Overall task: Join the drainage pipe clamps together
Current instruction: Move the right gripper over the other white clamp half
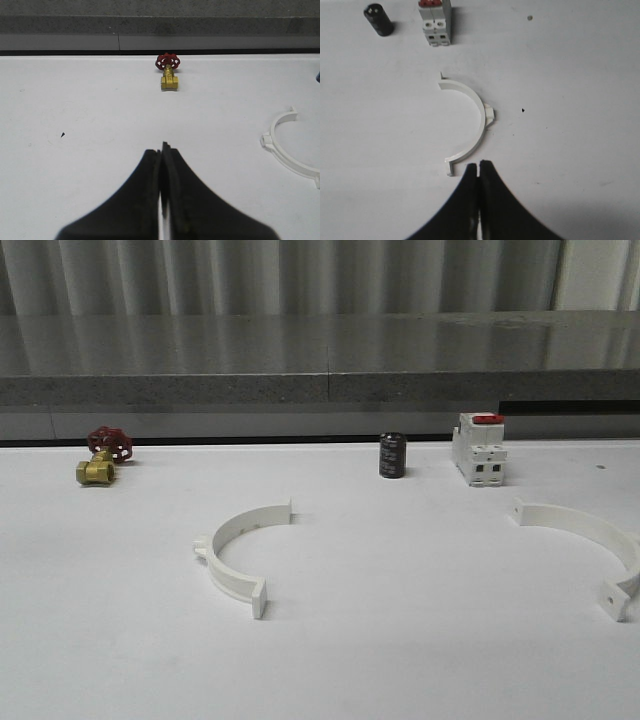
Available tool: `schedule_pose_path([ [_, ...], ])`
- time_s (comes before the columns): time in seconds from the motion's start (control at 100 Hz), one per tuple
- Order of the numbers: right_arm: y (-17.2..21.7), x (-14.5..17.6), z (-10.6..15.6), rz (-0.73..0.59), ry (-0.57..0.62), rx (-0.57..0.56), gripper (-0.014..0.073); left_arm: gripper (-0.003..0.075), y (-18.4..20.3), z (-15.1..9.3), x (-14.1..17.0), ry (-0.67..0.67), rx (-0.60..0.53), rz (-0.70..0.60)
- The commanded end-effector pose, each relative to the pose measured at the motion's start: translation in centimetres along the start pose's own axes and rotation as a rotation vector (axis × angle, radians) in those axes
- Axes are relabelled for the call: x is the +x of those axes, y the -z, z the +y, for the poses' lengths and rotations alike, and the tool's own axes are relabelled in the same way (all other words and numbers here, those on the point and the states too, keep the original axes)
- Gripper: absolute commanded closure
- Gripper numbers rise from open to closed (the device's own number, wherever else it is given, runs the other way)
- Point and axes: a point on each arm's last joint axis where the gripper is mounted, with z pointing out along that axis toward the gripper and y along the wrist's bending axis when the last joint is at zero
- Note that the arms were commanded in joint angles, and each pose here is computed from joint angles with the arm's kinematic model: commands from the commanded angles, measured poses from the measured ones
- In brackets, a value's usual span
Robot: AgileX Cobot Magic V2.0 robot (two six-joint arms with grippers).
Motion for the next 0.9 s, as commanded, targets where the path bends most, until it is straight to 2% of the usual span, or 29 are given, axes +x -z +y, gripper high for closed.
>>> schedule_pose_path([
  [0.0, -0.3, -1.3, 0.2, -0.033, 0.010, -0.005, 0.0570, 0.0741, 0.4, -0.1, -1.4, 0.005, 0.011, -0.095],
  [0.05, -1.0, -1.2, 0.2, 0.002, 0.010, 0.000, 0.0480, 0.0741, 0.4, -0.1, -1.4, 0.005, 0.011, -0.095],
  [0.2, -2.2, -1.2, 0.2, 0.043, 0.010, 0.006, 0.0120, 0.0741, 0.4, -0.1, -1.4, 0.005, 0.011, -0.095],
  [0.27, -2.8, -1.4, 0.2, 0.040, 0.015, 0.005, 0.0046, 0.0741, 0.4, -0.1, -1.4, 0.005, 0.011, -0.095],
  [0.44, -5.7, -2.0, 0.7, 0.060, 0.057, -0.006, 0.0045, 0.0741, 0.4, -0.1, -1.4, 0.005, 0.011, -0.095],
  [0.73, -12.8, -2.6, 0.9, 0.219, 0.059, 0.013, 0.0045, 0.0741, 0.4, -0.1, -1.4, 0.005, 0.011, -0.095],
  [0.89, -16.0, -3.1, 1.0, 0.273, 0.059, 0.020, 0.0083, 0.0741, 0.4, -0.1, -1.4, 0.005, 0.011, -0.095],
])
